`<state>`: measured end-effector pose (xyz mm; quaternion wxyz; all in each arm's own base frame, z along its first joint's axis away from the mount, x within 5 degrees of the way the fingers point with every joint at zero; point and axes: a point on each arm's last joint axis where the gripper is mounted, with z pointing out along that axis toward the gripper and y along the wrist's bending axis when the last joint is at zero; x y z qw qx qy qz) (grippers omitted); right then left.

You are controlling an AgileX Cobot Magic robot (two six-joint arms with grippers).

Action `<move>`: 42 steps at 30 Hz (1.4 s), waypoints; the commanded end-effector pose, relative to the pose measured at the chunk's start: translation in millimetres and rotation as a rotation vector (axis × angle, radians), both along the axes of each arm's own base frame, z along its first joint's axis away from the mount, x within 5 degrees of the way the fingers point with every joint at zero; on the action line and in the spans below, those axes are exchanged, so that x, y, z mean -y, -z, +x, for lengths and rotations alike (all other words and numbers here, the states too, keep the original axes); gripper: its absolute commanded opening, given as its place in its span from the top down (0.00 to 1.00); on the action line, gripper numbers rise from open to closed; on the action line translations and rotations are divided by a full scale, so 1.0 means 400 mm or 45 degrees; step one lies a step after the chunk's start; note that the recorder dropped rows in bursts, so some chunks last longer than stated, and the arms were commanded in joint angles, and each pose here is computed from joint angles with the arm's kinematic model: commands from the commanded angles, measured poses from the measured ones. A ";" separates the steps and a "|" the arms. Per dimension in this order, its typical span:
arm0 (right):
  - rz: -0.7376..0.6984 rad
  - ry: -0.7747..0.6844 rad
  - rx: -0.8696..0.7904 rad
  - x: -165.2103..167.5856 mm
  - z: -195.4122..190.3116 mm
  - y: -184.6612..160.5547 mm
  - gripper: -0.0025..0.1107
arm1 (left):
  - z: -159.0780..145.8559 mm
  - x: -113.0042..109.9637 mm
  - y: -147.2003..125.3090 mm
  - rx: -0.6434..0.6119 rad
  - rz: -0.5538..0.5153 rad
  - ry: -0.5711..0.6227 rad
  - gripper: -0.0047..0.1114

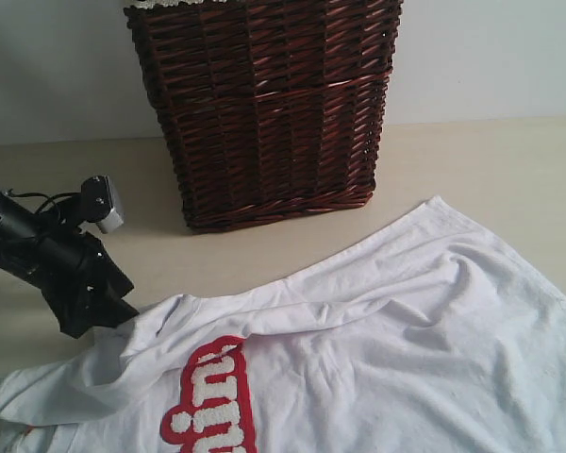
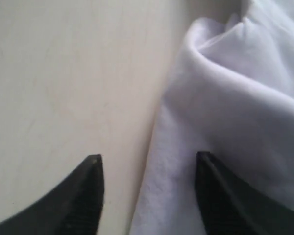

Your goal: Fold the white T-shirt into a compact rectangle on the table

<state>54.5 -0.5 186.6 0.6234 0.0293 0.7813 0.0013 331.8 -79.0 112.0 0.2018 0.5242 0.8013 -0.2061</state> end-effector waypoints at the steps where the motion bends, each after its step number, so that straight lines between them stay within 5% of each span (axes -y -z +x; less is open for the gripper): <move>1: -0.014 0.007 0.010 0.001 0.000 0.002 0.88 | 0.015 0.000 -0.029 0.093 -0.012 -0.045 0.82; 3: -0.014 0.007 0.010 0.001 0.000 0.002 0.88 | 0.016 0.001 -0.045 0.130 -0.013 -0.030 0.96; 10: -0.014 0.007 0.010 0.001 0.000 0.002 0.88 | 0.032 -0.009 -0.110 0.330 0.029 -0.076 0.96; 13: -0.014 0.007 0.010 0.001 0.000 0.002 0.88 | 0.019 -0.002 -0.114 0.241 -0.021 -0.081 0.94; 18: -0.014 0.007 0.010 0.001 0.000 0.002 0.88 | -0.019 -0.009 -0.018 -0.006 0.074 0.175 0.40; 19: -0.014 0.007 0.010 0.001 0.000 0.002 0.88 | -0.016 -0.010 -0.009 -0.006 0.081 0.162 0.40; 26: -0.014 0.007 0.010 0.001 0.000 0.002 0.88 | -0.012 0.021 0.046 0.015 0.146 0.201 0.96; 31: -0.014 0.007 0.010 0.001 0.000 0.002 0.88 | 0.017 0.007 0.034 0.153 0.231 0.086 0.96; 37: -0.014 0.007 0.010 0.001 0.000 0.002 0.88 | 0.107 -0.051 -0.108 0.719 0.447 -0.302 0.96; 42: -0.014 0.007 0.010 0.001 0.000 0.002 0.88 | 0.132 -0.057 -0.133 0.814 0.482 -0.329 0.96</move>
